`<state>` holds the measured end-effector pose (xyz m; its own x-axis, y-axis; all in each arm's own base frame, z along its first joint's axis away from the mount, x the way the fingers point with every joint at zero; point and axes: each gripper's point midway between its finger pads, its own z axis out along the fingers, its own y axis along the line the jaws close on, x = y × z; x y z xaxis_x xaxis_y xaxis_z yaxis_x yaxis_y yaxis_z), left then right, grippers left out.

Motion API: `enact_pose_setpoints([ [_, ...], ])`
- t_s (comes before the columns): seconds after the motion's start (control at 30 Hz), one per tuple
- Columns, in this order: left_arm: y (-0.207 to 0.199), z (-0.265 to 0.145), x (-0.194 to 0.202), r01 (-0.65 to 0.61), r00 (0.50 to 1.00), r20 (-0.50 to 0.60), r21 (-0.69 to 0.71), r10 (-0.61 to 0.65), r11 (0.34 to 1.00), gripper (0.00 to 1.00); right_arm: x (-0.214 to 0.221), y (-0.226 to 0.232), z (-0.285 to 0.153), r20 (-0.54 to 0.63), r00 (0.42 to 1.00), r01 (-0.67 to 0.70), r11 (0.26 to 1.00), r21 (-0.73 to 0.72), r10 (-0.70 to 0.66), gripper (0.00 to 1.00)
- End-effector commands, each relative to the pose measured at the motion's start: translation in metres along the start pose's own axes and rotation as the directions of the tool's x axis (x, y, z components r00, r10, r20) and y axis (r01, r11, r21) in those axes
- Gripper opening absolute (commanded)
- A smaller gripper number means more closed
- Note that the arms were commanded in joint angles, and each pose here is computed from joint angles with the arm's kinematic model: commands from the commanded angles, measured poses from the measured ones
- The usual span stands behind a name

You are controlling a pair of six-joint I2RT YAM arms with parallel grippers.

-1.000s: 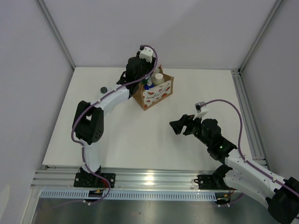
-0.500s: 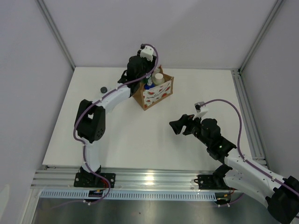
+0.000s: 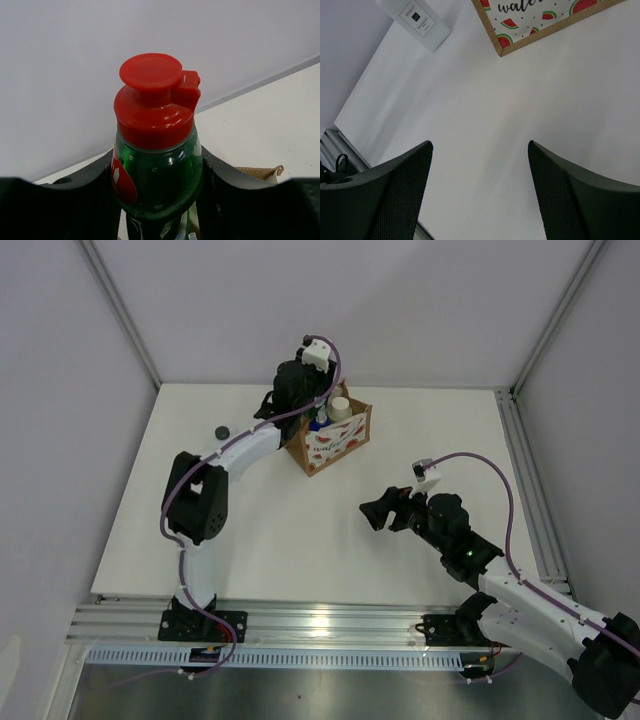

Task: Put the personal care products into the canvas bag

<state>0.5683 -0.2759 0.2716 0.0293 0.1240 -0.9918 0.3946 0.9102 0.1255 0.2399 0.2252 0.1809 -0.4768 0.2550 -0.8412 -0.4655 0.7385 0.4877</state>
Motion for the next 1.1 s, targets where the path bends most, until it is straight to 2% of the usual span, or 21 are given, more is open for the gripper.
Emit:
enact_pose_setpoints([
  [0.0,0.014,0.006,-0.06,-0.017,0.984,0.176,-0.03,0.022,0.999,0.01,-0.022,0.015,-0.001,0.061,0.998,0.004,0.999,-0.046,-0.001,0.8],
  [0.27,0.012,0.013,-0.058,-0.001,0.984,0.175,-0.028,0.006,1.0,0.01,-0.02,0.015,0.002,0.055,0.998,0.006,0.999,-0.045,-0.004,0.8],
  [0.5,0.023,0.011,-0.037,-0.058,0.989,0.133,-0.09,0.069,0.994,0.0,-0.019,0.016,0.002,0.053,0.999,0.006,0.999,-0.048,-0.004,0.8],
  [0.63,0.031,0.006,-0.038,-0.077,0.986,0.136,-0.116,0.092,0.99,0.0,-0.019,0.016,0.001,0.054,0.999,0.01,0.999,-0.046,-0.007,0.8],
  [0.77,0.034,0.012,-0.036,-0.078,0.988,0.121,-0.117,0.092,0.99,0.0,-0.019,0.016,0.001,0.055,0.998,0.01,0.999,-0.045,-0.007,0.8],
  [0.8,0.037,0.015,-0.048,-0.073,0.987,0.134,-0.124,0.09,0.99,0.01,-0.019,0.016,0.001,0.055,0.998,0.01,0.999,-0.045,-0.007,0.8],
  [0.87,0.034,0.021,-0.037,-0.067,0.991,0.11,-0.11,0.079,0.992,0.0,-0.019,0.016,0.001,0.054,0.999,0.01,0.999,-0.044,-0.007,0.8],
  [1.07,0.025,0.026,-0.042,-0.014,0.99,0.142,-0.064,0.023,0.998,0.01,-0.018,0.016,0.003,0.052,0.999,0.012,0.999,-0.044,-0.009,0.8],
])
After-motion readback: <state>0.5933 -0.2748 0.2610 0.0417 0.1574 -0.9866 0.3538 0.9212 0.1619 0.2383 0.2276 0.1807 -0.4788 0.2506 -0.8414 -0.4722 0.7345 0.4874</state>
